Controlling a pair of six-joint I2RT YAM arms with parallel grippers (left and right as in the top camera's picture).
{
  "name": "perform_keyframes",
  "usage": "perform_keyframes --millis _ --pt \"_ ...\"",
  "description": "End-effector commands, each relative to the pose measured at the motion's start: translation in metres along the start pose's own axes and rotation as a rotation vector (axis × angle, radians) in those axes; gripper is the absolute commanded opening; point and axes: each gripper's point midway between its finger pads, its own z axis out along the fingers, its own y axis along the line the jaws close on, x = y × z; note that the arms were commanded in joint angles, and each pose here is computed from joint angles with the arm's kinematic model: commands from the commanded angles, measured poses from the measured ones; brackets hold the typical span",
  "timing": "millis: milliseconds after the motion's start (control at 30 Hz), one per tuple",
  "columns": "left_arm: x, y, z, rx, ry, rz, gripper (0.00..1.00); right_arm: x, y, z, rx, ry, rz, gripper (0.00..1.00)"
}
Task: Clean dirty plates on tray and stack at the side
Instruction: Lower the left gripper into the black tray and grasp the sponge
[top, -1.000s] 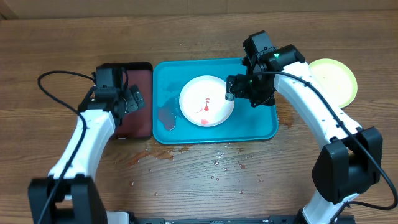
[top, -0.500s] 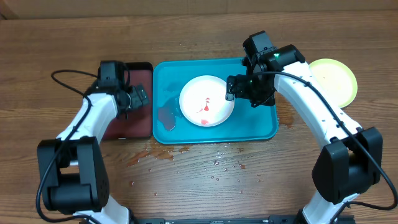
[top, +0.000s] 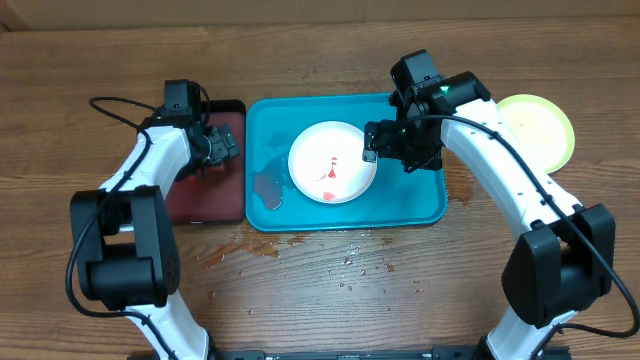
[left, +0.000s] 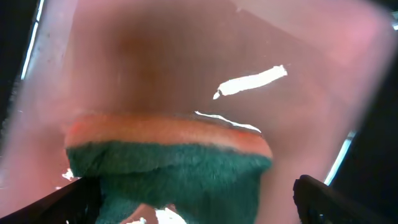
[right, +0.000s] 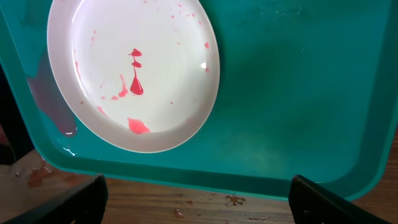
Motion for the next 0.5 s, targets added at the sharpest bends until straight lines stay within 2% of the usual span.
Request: perform_keyframes --millis 0,167,333,467 --pt "0.0036 0.0116 0.0147 -0.027 0.036 -0.030 0.95 -0.0066 0.0024 -0.0104 -0.006 -0.039 -0.012 0.94" --pt "0.0033 0.0130 0.0175 -0.029 0.037 -0.033 0.84 -0.0079 0.0017 -0.0105 -0.001 -0.045 -0.013 0.94" --pt "0.0021 0.0142 0.0177 -0.030 0.033 -0.036 0.70 -0.0085 0.0020 -0.0105 -0.002 -0.047 -0.013 0.94" --pt "0.0028 0.0154 0.0194 -0.038 0.035 -0.035 0.41 -0.0085 0.0020 -0.0105 -0.002 -0.047 -0.013 0.94"
